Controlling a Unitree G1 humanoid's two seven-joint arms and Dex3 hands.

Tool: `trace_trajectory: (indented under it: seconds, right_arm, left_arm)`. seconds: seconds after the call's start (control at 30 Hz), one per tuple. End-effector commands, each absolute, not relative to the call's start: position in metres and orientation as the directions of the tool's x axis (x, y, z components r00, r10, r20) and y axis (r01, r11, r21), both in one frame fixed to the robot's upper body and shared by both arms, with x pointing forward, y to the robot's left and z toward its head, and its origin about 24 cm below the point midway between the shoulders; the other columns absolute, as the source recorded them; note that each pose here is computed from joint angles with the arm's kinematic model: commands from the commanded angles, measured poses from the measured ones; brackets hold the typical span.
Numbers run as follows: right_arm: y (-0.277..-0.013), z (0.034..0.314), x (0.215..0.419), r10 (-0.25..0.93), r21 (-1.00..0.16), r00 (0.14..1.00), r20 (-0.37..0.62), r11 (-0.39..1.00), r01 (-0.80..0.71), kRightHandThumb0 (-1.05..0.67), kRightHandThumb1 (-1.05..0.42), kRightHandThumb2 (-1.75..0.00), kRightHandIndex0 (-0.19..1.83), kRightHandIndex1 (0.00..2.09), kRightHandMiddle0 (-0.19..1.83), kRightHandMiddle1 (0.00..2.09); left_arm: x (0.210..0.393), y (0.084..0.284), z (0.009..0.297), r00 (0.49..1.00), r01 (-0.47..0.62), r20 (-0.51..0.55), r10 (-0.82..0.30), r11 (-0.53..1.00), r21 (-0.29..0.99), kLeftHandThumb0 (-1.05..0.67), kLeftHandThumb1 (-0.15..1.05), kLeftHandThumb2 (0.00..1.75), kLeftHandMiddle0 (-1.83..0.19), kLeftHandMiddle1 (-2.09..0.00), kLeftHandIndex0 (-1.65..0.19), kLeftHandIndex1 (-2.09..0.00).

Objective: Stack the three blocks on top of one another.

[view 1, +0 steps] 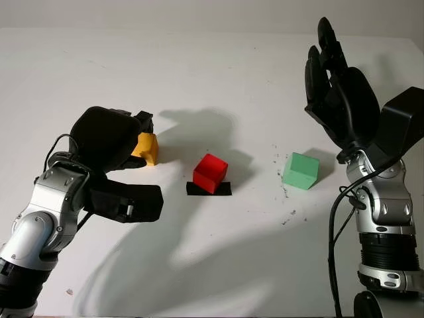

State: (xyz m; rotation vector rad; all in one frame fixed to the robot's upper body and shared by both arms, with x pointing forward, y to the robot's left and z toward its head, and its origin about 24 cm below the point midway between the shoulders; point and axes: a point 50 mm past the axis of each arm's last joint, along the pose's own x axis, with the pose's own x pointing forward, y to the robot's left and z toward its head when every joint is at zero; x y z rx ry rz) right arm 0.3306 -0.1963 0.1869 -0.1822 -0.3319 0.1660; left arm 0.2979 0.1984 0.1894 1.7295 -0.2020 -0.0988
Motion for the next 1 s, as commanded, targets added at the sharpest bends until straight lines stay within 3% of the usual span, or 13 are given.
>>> trace_trajectory:
  seconds: [0.0,0.23,0.57,0.97]
  right_arm:
    - [-0.198,0.193,0.329,0.195,-0.228,0.926,0.324,0.966,-0.124,-0.65,-1.05,-0.68,-0.19,0.00,-0.19,0.00]
    - [-0.197,0.194,0.328,0.191,-0.220,0.928,0.321,0.968,-0.124,-0.66,-1.05,-0.66,-0.19,0.00,-0.19,0.00]
    - [-0.196,0.192,0.329,0.188,-0.221,0.934,0.304,0.968,-0.123,-0.67,-1.05,-0.64,-0.19,0.00,-0.19,0.00]
    - [-0.195,0.189,0.328,0.194,-0.205,0.935,0.298,0.969,-0.136,-0.67,-1.05,-0.63,-0.19,0.00,-0.19,0.00]
  left_arm:
    - [0.299,0.200,0.209,0.973,-0.120,0.089,-0.215,-0.137,0.983,-0.39,1.05,0.11,-0.51,-0.08,-0.29,-1.33]
    - [0.301,0.199,0.241,0.953,-0.122,0.097,-0.288,-0.071,0.990,-0.37,1.05,0.11,-0.46,-0.05,-0.27,-1.32]
    - [0.301,0.195,0.277,0.873,-0.133,0.116,-0.474,-0.003,0.991,-0.40,1.05,0.14,-0.42,-0.04,-0.25,-1.38]
    - [0.304,0.161,0.288,0.800,-0.121,0.084,-0.594,-0.023,0.992,-0.39,1.05,0.15,-0.38,-0.04,-0.25,-1.36]
